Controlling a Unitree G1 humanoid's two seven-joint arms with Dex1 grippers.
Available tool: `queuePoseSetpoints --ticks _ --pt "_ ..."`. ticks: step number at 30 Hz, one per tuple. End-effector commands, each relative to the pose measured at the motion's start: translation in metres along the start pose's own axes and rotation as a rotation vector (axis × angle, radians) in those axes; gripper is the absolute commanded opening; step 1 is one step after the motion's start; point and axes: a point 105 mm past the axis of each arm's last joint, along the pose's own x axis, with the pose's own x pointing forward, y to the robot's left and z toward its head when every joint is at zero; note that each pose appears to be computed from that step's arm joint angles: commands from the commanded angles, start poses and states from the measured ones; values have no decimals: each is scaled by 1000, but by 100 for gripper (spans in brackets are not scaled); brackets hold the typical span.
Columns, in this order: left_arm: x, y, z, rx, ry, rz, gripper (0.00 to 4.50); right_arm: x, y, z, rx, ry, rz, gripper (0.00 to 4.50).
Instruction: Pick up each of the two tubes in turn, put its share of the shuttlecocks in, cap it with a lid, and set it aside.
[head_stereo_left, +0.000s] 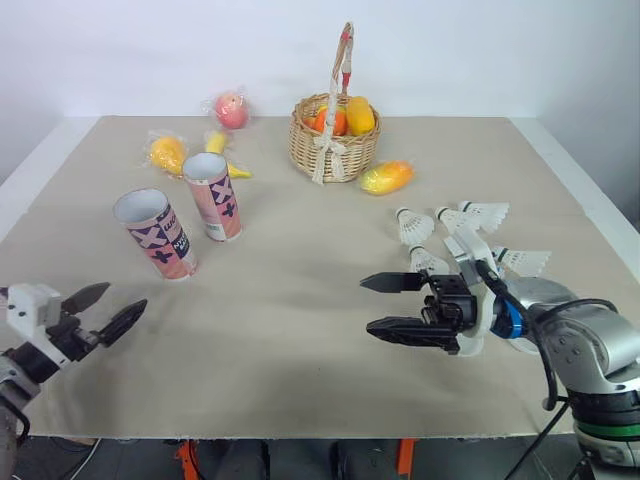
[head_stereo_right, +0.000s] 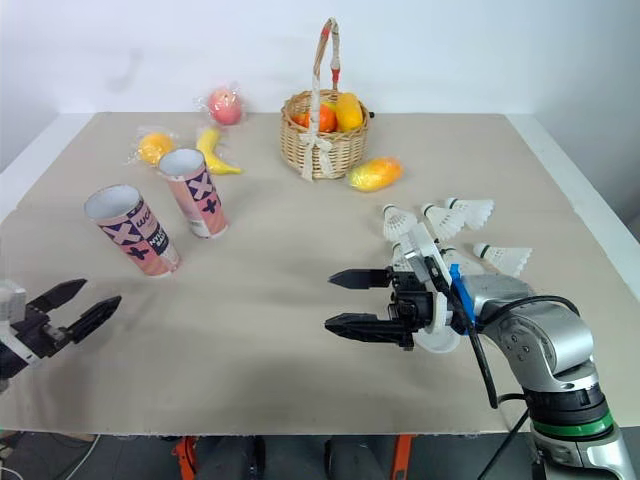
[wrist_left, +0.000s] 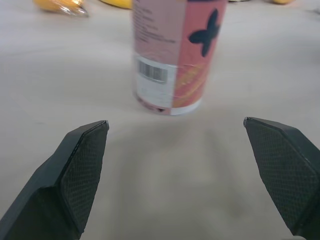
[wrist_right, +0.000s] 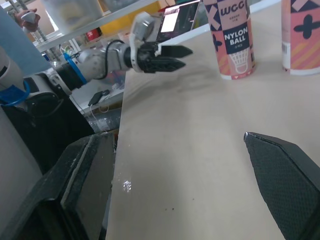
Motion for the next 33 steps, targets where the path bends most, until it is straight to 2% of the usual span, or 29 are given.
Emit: queuePoseSetpoints --ticks 1,17,24,31,32,33 --pt "12 0 3 3 -1 -31 450 3 7 13 -61 -23 16 444" --pt "72 12 12 83 -36 -104 450 3 21 20 -73 -66 -26 444" --pt "106 6 11 101 -17 -190 450 7 28 28 -88 -109 -25 444" --pt "117 -1 7 108 -17 -235 450 6 29 26 -85 -109 -48 444" --pt "115 0 5 101 -18 -237 398 5 29 26 -84 -110 -52 450" --pt "113 1 4 99 -18 -237 372 5 29 26 -82 -110 -56 450"
